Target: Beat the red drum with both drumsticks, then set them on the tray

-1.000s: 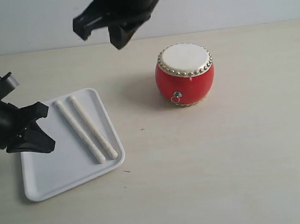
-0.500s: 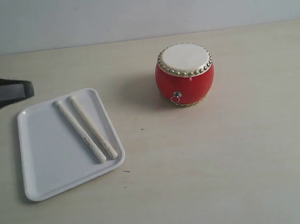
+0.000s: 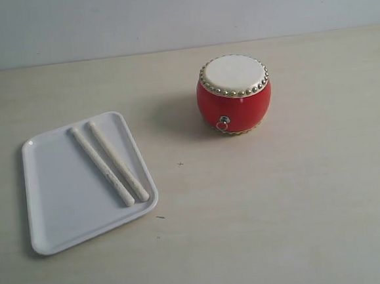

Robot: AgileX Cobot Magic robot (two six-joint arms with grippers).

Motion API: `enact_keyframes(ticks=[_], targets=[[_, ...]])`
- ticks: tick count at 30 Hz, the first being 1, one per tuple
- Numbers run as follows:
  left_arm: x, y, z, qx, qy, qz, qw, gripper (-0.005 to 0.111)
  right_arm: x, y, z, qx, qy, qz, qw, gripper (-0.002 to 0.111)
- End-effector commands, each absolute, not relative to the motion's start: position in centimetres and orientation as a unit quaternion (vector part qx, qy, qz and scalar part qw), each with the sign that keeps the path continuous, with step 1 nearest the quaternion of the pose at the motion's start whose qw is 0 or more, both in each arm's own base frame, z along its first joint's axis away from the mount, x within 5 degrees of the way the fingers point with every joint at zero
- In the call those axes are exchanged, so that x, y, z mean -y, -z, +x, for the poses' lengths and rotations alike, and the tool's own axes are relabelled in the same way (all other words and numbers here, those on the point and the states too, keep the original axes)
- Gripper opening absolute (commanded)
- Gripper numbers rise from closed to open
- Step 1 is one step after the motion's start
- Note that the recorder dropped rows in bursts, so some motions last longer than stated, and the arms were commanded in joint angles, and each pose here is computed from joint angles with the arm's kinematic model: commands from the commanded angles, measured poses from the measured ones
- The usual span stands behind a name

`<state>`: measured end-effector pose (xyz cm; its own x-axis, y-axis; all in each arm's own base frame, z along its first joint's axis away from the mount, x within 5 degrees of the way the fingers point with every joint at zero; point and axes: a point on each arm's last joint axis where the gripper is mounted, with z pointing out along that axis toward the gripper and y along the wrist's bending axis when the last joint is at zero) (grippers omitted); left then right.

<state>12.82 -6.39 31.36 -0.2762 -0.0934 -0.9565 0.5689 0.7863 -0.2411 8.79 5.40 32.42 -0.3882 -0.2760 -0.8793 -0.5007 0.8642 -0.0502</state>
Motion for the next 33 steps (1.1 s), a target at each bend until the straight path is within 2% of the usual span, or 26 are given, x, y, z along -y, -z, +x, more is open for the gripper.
enact_keyframes(ticks=[1, 5, 8, 11, 18, 33], targets=[[5.8, -33.3, 9.0, -0.694, 0.283, 0.163, 0.641, 0.000, -5.0, -30.6, 8.6, -0.812, -0.110, -0.231, 0.525, 0.000], [5.4, -33.6, 5.9, -0.675, 0.275, 0.182, 0.660, 0.000, -5.2, -29.7, 8.7, -0.813, -0.113, -0.236, 0.520, 0.000], [5.4, -32.3, 4.9, -0.684, 0.257, 0.210, 0.649, 0.000, -5.2, -29.5, 8.7, -0.810, -0.111, -0.240, 0.523, 0.000], [5.2, -30.7, 5.1, -0.699, 0.283, 0.163, 0.636, 0.000, -5.3, -29.8, 8.6, -0.794, -0.122, -0.243, 0.544, 0.000], [4.8, -26.5, 6.1, -0.738, 0.270, 0.126, 0.605, 0.000, -5.4, -29.2, 8.5, -0.781, -0.130, -0.250, 0.558, 0.000], [5.0, -26.2, 6.0, -0.743, 0.273, 0.137, 0.595, 0.000, -5.4, -29.2, 8.4, -0.783, -0.132, -0.248, 0.555, 0.000]])
